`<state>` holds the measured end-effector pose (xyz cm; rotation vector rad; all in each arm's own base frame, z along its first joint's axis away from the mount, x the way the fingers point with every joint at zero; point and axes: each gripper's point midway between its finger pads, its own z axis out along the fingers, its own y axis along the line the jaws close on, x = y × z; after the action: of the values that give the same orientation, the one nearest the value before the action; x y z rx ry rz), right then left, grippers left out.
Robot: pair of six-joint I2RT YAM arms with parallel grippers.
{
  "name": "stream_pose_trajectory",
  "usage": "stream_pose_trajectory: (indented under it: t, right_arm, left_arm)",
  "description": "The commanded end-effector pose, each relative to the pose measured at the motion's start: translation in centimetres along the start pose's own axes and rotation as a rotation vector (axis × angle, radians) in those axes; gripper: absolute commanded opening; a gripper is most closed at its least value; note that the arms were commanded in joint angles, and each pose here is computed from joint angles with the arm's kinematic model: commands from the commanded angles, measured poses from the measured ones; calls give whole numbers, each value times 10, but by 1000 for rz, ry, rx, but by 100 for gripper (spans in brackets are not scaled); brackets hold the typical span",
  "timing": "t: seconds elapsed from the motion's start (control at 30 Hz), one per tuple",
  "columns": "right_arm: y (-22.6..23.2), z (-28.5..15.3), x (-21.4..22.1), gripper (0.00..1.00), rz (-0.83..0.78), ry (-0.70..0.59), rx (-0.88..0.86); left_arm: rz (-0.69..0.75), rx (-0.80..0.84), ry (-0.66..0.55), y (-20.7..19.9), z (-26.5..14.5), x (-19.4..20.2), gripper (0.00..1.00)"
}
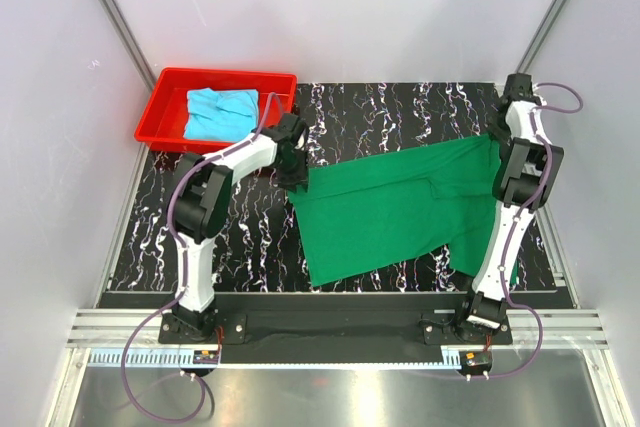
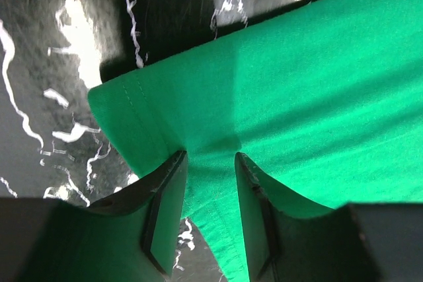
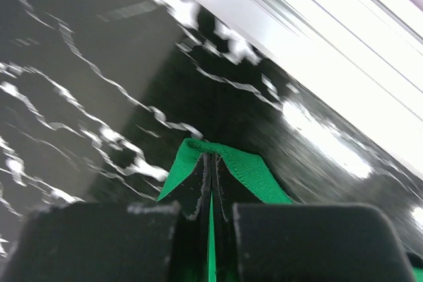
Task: Fold and stack the t-shirts
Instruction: Fold the tshirt
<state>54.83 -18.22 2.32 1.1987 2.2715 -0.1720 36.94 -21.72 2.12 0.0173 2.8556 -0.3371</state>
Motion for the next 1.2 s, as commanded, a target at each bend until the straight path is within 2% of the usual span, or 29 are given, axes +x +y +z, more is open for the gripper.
stream_pose_trajectory:
  t: [0.0, 0.1, 0.2, 0.23, 0.3, 0.4, 0.47, 0.53, 0.6, 0.63, 0.67, 0.7, 0.73, 0.8, 0.83, 0.87, 0.97, 1.0, 1.07, 1.17]
  right_arm:
    - [19, 11, -17, 0, 34, -53, -44]
    - [29, 11, -19, 1, 38, -52, -71]
    - [32, 4, -21, 16, 17, -45, -69]
    - [34, -1, -26, 21, 6, -55, -73]
    - [35, -14, -29, 26, -11, -51, -80]
    - [31, -44, -45, 45, -37, -72, -61]
    - [24, -77, -61, 58, -68, -105, -43]
    - [11, -98, -67, 68, -114, -121, -9]
    - [-7, -133, -78, 77, -124, -154, 24]
    - [-21, -134, -67, 79, -152, -125, 60]
    - [-32, -139, -67, 80, -146, -125, 81]
    - [-37, -163, -72, 80, -132, -154, 58]
    - [-54, -153, -48, 79, -144, -92, 88]
    - [-65, -172, -48, 75, -91, -106, 28]
    - [-82, -161, -22, 73, -84, -44, 49]
    - [-80, -174, -23, 70, -68, -69, -10]
    - [-111, -167, 13, 64, -78, 8, 9]
    - [-122, -174, 13, 64, -64, 1, 11]
    - [-140, -174, 36, 56, -76, 49, 19]
    - [-165, -172, 56, 32, -84, 100, 58]
  left_arm:
    - [-27, -57, -2, 14, 18, -8, 42]
    - [-23, -38, -43, 4, 8, -22, 45]
    - [11, -39, -104, -4, -14, -35, 52]
    - [28, -37, -117, -6, -21, -36, 57]
    - [53, -19, -155, -15, -42, -37, 62]
    - [108, -22, -200, -24, -71, -30, 68]
    - [132, -8, -237, -28, -97, -22, 70]
    - [151, -5, -215, -27, -105, 2, 70]
    - [173, 52, -235, -34, -127, 20, 69]
    - [177, 45, -201, -26, -121, 39, 67]
    - [190, 116, -198, -34, -132, 51, 65]
    - [205, 144, -189, -38, -132, 62, 59]
    - [213, 154, -145, -33, -123, 83, 56]
    - [236, 238, -136, -46, -127, 103, 48]
    - [227, 247, -99, -44, -119, 119, 45]
    - [235, 279, -88, -50, -118, 127, 44]
    - [268, 298, -6, -60, -107, 161, 43]
    - [297, 303, 14, -65, -106, 173, 43]
    - [295, 294, 27, -65, -101, 187, 44]
    - [277, 279, 63, -62, -93, 207, 43]
